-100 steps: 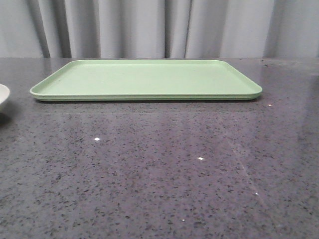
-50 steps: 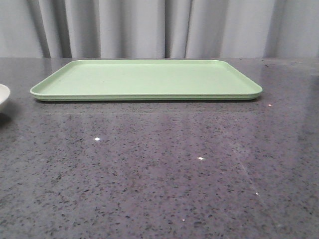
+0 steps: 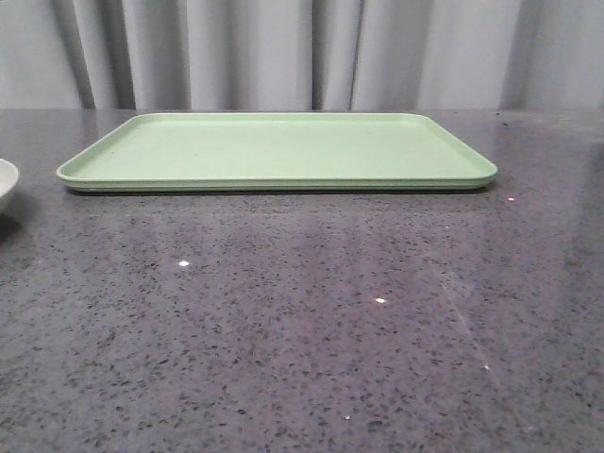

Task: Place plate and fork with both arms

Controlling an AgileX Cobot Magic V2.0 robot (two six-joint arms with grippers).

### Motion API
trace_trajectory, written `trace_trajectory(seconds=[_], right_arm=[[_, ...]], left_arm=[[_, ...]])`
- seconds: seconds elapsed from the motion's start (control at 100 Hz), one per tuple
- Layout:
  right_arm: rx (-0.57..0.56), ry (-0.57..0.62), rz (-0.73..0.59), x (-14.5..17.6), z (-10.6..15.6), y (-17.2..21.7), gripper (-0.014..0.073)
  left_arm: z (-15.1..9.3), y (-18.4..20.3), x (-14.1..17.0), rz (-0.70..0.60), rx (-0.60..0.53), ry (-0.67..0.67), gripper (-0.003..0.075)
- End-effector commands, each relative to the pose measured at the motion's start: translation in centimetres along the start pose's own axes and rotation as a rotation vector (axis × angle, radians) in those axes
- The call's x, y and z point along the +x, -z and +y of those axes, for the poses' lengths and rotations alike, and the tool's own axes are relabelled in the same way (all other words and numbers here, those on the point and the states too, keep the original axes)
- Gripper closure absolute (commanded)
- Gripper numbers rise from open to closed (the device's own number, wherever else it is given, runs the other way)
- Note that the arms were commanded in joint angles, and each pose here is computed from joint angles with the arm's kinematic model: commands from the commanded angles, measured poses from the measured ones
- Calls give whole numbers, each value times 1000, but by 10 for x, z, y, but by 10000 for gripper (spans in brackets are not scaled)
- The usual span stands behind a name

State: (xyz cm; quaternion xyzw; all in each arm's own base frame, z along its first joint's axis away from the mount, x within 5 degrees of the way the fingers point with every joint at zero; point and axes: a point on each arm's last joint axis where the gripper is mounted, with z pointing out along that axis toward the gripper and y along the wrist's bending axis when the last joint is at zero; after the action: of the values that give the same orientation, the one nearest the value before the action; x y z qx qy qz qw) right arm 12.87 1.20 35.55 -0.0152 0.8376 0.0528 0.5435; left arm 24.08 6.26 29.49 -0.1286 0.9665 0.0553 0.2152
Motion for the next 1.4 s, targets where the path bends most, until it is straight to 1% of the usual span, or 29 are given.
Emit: trace_trajectory(seconds=[0.0, 0.06, 0.21, 0.53, 0.63, 0.82, 0.89, 1.01, 1.27, 1.32, 1.39], right_arm=[[10, 14, -115, -18, 0, 6, 211], [10, 14, -115, -18, 0, 6, 211], [10, 14, -115, -18, 0, 6, 211], [11, 15, -114, -18, 0, 6, 211], [11, 15, -114, -18, 0, 6, 211], [11, 15, -114, -18, 0, 6, 211], [11, 15, -114, -18, 0, 6, 211], [11, 15, -114, -18, 0, 6, 211], [11, 15, -113, -18, 0, 6, 211], [11, 15, -113, -18, 0, 6, 211], [11, 15, -113, -18, 0, 6, 211]], left_arm=[[1, 2, -10, -36, -5, -1, 333], [0, -4, -10, -9, -6, -2, 333], [-1, -15, -13, 5, -5, -5, 333], [-2, -22, -15, 20, -1, -17, 339], [-2, -22, -15, 20, -1, -19, 397], [-2, -22, -14, 23, -2, -19, 603], [-2, -22, -14, 23, -2, -19, 663], [-2, -22, -14, 25, -2, -21, 740], [-2, -21, -12, 41, 3, -29, 741], [-3, -20, -12, 42, 19, -40, 741], [-4, -17, -12, 33, 72, -33, 741]])
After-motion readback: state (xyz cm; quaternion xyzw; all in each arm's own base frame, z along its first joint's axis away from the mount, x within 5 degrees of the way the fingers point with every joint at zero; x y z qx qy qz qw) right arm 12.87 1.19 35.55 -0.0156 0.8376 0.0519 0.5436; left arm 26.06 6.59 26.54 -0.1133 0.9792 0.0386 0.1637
